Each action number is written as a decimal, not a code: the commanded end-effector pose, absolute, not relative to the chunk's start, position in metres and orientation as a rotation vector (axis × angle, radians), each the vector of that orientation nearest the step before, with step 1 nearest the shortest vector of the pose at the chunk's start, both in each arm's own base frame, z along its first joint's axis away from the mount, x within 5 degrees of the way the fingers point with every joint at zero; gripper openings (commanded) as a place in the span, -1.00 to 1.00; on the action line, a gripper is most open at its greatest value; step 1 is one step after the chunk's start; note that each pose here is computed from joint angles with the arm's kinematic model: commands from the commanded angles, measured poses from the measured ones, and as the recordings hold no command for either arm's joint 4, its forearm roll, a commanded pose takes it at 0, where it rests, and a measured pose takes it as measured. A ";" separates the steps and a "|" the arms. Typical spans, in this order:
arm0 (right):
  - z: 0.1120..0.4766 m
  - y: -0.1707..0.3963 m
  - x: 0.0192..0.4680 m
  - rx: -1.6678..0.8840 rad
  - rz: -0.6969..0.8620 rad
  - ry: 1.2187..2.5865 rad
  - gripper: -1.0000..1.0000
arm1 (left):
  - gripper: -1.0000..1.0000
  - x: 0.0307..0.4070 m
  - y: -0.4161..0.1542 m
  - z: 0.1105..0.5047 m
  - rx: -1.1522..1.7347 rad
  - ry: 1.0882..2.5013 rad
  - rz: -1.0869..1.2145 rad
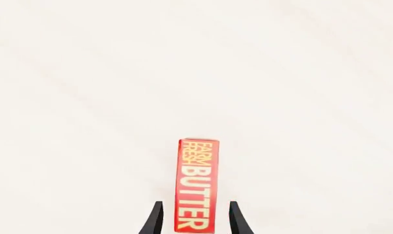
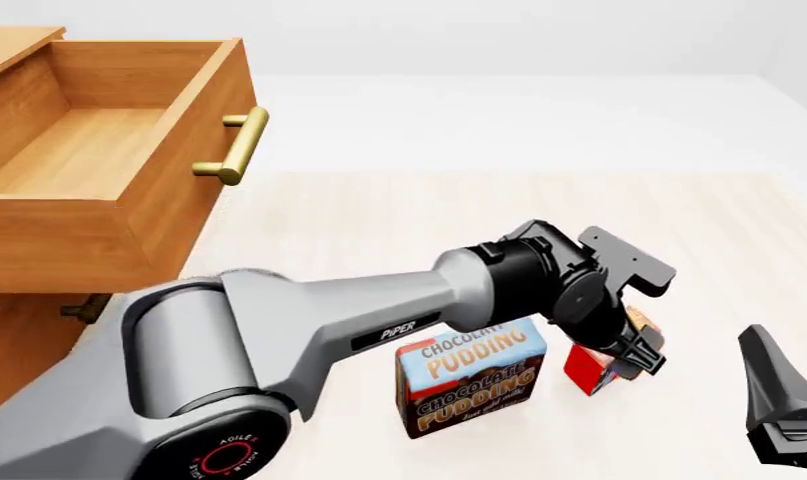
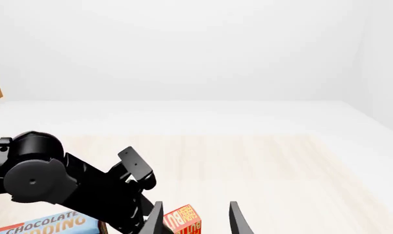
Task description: Put the butter at the back in the top drawer of the cabinet and close it.
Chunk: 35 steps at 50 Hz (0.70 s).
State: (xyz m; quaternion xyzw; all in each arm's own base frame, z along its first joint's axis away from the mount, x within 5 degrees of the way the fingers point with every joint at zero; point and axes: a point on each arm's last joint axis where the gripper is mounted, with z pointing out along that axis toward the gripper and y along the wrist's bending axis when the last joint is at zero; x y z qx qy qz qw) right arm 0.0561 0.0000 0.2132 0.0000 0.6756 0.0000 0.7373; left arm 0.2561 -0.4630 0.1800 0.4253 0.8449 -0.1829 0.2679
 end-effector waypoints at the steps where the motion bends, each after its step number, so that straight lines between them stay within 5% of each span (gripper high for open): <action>1: 0.213 0.000 0.056 0.000 0.000 1.484 1.00 | 1.00 0.253 -0.467 0.172 1.152 2.289 -0.494; 35: 0.213 0.000 0.056 0.000 0.000 1.484 1.00 | 1.00 0.254 -0.470 0.159 1.148 2.313 -0.488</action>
